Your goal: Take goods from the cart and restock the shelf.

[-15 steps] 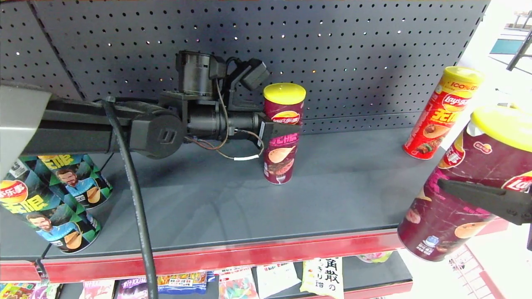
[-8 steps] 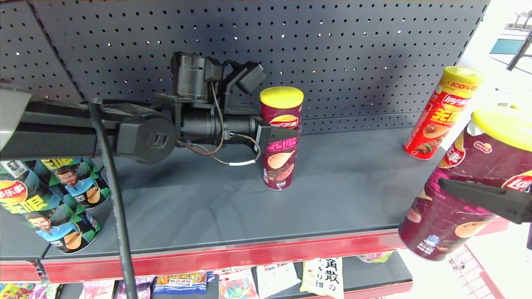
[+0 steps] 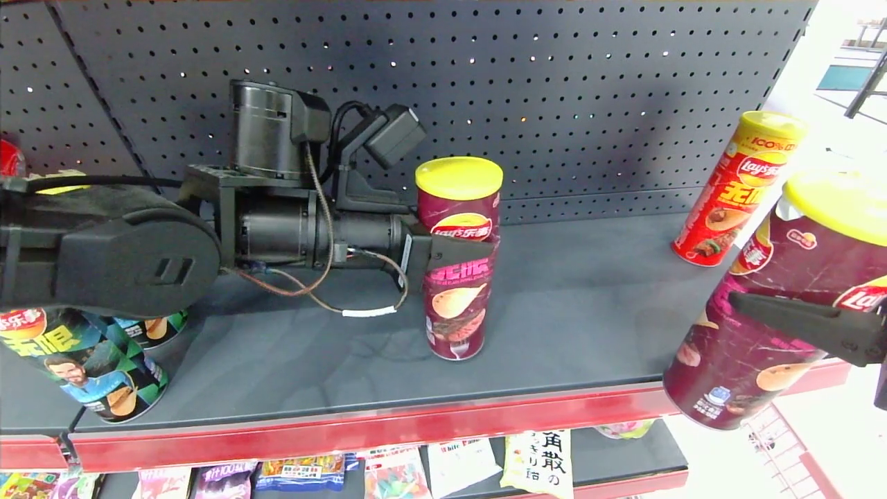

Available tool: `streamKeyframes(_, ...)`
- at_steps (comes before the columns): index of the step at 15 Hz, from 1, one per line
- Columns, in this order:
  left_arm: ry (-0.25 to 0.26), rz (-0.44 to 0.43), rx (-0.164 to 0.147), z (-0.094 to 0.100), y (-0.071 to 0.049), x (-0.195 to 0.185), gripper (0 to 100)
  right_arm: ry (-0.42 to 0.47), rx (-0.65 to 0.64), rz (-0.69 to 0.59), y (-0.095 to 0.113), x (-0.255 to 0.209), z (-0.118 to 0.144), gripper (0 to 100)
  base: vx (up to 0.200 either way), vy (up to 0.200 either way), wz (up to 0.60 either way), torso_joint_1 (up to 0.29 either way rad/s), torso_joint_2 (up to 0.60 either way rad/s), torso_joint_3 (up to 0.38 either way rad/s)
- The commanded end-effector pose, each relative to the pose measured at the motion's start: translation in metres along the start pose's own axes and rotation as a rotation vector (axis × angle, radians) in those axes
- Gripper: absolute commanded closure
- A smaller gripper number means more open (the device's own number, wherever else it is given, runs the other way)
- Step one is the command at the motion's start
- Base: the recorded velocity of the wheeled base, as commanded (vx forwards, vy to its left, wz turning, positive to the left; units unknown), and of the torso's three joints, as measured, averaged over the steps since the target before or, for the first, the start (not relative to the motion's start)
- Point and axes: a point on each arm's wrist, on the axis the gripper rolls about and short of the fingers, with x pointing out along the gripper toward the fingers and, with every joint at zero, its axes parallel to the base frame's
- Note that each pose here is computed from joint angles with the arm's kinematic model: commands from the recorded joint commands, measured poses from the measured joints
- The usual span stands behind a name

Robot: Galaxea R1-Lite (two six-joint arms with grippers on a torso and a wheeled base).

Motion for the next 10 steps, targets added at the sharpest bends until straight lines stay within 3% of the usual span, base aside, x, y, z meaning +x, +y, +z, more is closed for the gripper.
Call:
streamKeyframes(1,-0.018,-0.012,0.017,0.006,-0.012,-0.009,100,0.000,0.000,0.001,0.000,0.000,0.000,100,0.000,0.000,0.00,0.000,0.00,0.000)
streamKeyframes(5,0.009,-0.025,0.015,-0.005,-0.023,-0.013,100,-0.006,-0.003,0.000,0.000,-0.001,0.001,100,0.000,0.000,0.00,0.000,0.00,0.000)
streamKeyframes(8,-0.033,-0.028,0.045,-0.015,-0.025,-0.007,100,-0.008,-0.003,0.000,0.000,-0.002,0.001,100,0.000,0.000,0.00,0.000,0.00,0.000)
streamKeyframes(10,-0.018,-0.049,0.039,-0.022,-0.033,-0.005,100,-0.008,-0.003,0.000,0.000,-0.002,0.001,100,0.000,0.000,0.00,0.000,0.00,0.000)
